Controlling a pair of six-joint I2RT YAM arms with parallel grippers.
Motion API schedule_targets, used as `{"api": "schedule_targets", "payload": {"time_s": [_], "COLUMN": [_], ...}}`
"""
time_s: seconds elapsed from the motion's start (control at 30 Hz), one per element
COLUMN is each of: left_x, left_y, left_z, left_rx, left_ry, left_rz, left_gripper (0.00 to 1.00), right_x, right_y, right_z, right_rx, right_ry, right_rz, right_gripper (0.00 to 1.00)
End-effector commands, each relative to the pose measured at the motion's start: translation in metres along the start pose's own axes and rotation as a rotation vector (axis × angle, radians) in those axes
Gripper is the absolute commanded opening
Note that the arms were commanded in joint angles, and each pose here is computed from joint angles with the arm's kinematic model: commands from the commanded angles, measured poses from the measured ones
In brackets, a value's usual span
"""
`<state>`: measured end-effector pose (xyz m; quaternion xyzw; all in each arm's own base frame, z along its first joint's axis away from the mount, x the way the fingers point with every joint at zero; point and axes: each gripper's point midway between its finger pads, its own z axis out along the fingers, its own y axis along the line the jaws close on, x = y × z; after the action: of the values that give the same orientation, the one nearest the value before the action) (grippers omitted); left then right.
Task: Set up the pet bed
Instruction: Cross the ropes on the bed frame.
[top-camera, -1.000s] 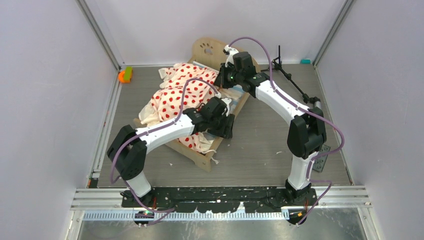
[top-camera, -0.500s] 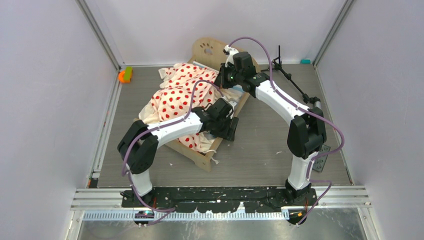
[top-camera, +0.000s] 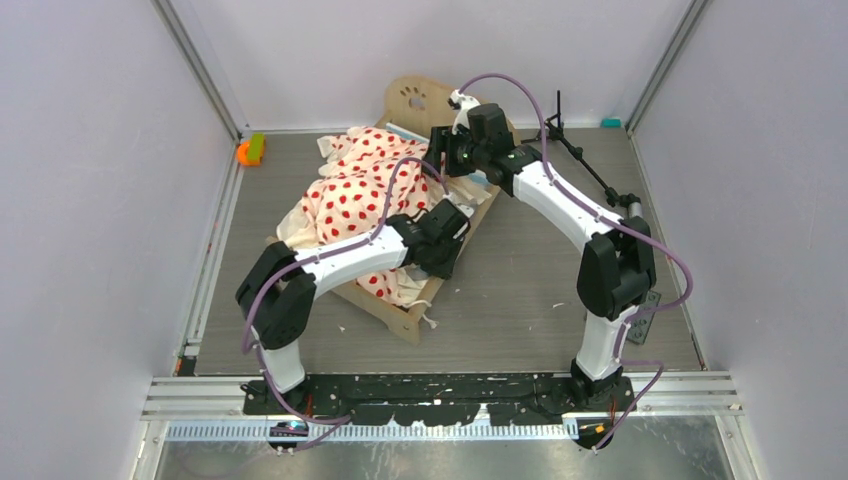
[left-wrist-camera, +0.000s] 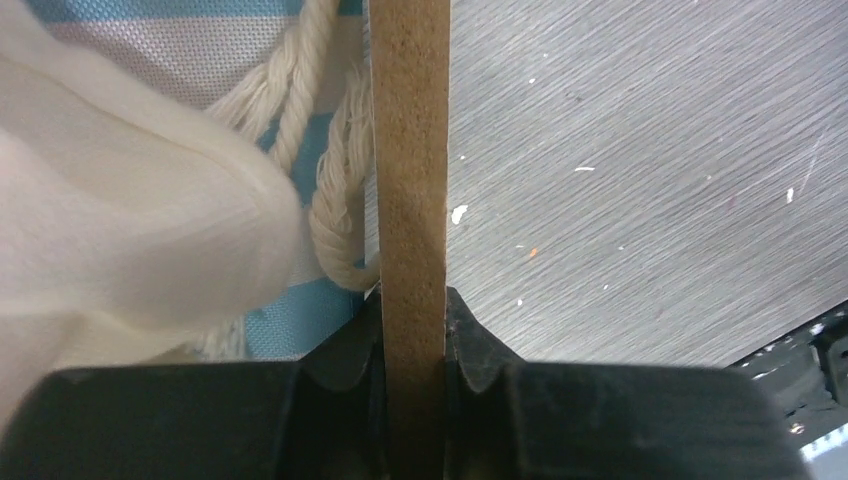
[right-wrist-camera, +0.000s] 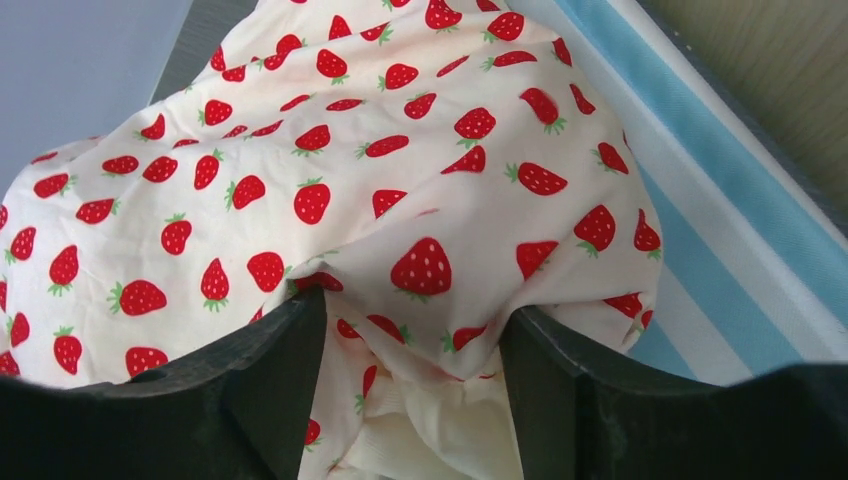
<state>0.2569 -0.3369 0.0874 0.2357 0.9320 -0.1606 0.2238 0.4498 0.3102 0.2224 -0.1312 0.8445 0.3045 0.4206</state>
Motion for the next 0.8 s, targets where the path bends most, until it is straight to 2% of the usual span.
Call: {"api": "schedule_targets", "payload": {"time_s": [0.0,0.13,0.27,0.5,0.6,0.77], "left_x": [-0.031,-0.037,-0.054,-0.085,-0.082,-0.058], "left_y": [-0.021,-0.022,-0.028,-0.03,-0.027,-0.028], "left_z": [-0.03,-0.038,-0.06,-0.109,-0.108,-0.077], "left_rx": [0.078,0.074,0.107,0.192,0.186,0.203], "left_ry": [-0.094,-0.102,-0.156,-0.266,-0.26,-0.196], "left_rz": [-0.004,0.001,0.004,-0.03,-0.019,-0.017], "left_gripper": [0.0,0.0,0.0,0.0,0.0,0.0], "right_x": [-0.053,-0.068,-0.06,-0.011,0.019,0.054], "right_y": [0.021,0.029,0.027,0.009,0.005,-0.01], "right_z": [-0.056,-0.097,-0.142,-0.209,-0.221,-0.234], "right_rx": [0.001,0.024,0.07,0.132,0.117,0.151], "right_ry": [-0.163,-0.223,-0.283,-0.43,-0.437,-0.436], "right_rz": [-0.065,-0.1,-0.089,0.133,0.204,0.223], "right_gripper": [0.72,0.76,0.79,0.81,0.81,0.81]}}
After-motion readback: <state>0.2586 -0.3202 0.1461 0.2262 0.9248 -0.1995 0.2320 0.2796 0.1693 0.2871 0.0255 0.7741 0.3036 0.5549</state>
